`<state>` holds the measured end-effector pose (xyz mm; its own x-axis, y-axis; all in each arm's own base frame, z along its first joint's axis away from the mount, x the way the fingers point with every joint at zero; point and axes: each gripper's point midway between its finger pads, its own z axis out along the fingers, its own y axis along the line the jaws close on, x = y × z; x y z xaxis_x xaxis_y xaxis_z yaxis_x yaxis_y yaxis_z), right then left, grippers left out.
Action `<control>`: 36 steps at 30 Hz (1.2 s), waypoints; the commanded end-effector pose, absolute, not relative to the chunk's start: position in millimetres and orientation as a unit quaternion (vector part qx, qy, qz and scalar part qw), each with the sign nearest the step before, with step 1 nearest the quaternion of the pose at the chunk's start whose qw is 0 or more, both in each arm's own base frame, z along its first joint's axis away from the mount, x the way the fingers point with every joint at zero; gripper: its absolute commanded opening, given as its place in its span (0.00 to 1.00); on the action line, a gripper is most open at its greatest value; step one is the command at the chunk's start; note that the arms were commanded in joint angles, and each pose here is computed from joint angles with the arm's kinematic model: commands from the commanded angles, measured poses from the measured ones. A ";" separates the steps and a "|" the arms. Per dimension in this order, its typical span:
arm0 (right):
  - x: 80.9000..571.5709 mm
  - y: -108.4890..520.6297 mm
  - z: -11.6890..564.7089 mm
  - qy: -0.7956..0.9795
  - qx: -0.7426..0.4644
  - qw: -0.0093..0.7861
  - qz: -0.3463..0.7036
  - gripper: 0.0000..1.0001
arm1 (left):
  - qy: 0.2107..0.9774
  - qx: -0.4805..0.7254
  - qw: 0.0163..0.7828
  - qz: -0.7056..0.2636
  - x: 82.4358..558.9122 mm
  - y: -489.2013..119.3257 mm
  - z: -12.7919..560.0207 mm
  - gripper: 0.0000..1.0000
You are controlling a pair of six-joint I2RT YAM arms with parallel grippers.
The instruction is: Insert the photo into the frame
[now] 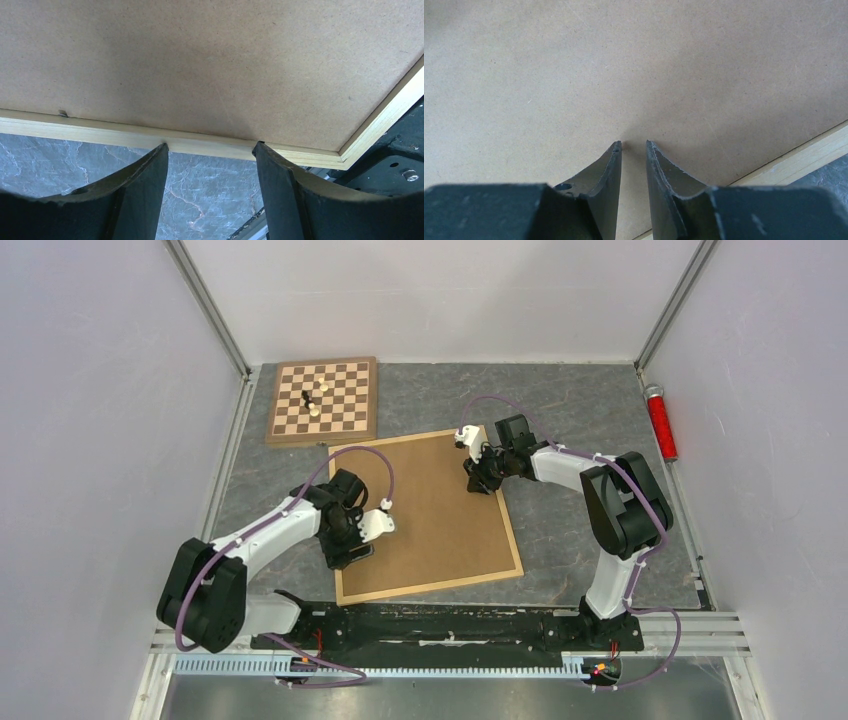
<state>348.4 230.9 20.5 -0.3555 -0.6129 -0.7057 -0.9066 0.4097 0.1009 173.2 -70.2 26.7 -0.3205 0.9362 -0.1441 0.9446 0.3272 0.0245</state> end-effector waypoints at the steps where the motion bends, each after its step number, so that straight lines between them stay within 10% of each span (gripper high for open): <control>1: 278.4 200.2 -35.0 0.840 -0.459 0.140 0.255 0.27 | 0.806 0.586 0.072 -0.037 170.9 -72.9 23.5 0.70; 36: 279.2 200.1 -32.6 0.839 -0.459 0.144 0.254 0.27 | 0.809 0.583 0.072 -0.039 167.2 -73.1 19.2 0.70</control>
